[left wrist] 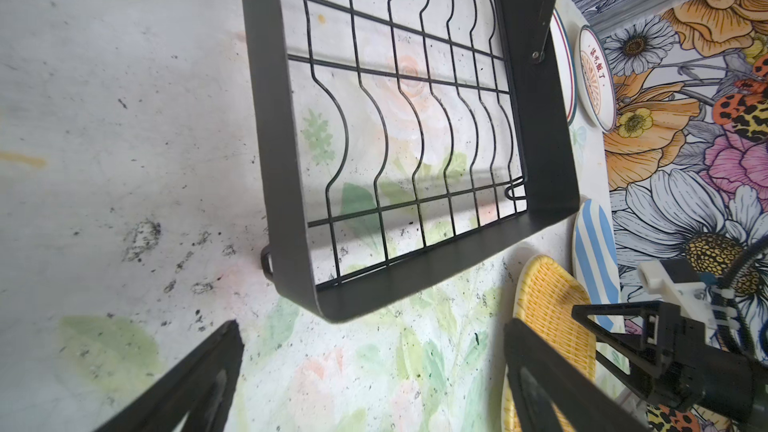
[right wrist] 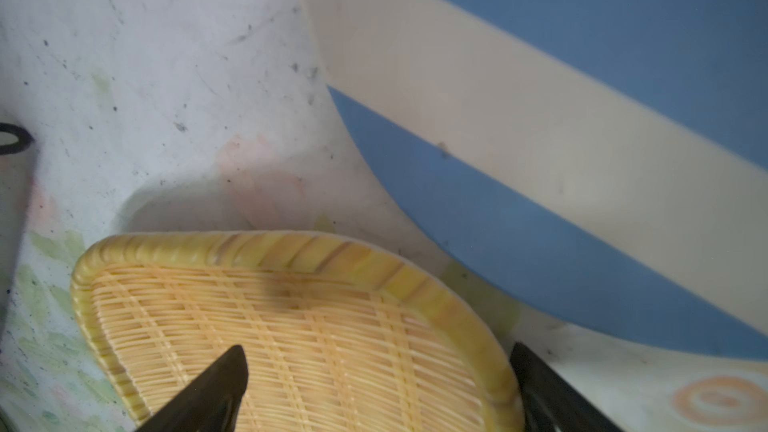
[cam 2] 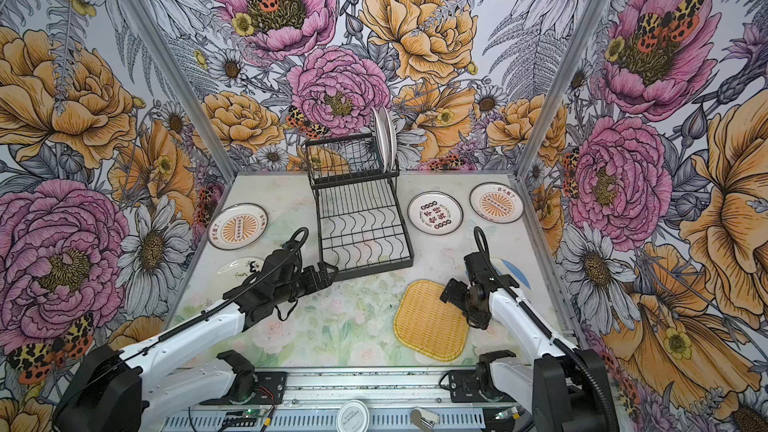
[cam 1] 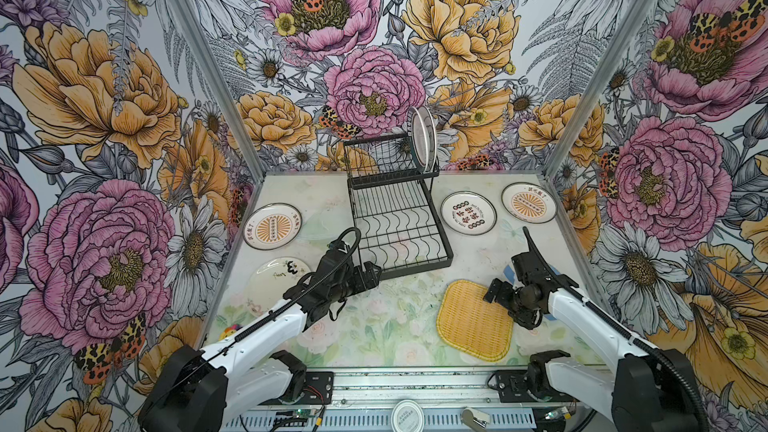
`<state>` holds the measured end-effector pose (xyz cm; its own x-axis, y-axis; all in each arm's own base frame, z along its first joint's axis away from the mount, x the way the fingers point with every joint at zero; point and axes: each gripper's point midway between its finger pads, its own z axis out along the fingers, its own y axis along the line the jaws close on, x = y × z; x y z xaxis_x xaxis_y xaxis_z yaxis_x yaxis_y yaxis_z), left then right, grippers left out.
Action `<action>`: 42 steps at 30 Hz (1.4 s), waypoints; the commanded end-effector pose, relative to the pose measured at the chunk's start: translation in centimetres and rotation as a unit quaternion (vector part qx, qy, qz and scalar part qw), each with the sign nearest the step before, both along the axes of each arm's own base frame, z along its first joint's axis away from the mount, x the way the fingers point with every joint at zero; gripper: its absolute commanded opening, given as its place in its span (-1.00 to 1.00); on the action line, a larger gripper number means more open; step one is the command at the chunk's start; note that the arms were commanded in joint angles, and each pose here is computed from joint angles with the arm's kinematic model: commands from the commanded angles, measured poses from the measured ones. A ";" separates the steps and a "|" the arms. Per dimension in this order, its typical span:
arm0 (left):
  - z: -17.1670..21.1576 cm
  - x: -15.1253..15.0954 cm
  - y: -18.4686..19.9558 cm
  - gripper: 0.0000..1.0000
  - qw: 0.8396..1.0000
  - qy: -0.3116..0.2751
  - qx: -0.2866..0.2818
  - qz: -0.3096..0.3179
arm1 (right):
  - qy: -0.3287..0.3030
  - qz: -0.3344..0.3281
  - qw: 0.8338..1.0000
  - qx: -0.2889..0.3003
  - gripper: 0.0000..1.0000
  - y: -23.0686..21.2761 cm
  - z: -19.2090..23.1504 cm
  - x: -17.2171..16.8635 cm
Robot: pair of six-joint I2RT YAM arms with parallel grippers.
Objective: Load the plates into the dish rack
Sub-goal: 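Push the rattan tray across the table toward the left gripper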
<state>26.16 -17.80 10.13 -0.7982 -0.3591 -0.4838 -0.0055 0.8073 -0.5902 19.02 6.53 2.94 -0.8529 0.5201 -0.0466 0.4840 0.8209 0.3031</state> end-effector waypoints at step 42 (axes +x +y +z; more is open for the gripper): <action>-1.5 -6.6 -1.5 0.96 0.997 0.062 -0.014 -0.037 | 0.004 0.354 0.918 0.176 0.88 18.4 2.3 -2.4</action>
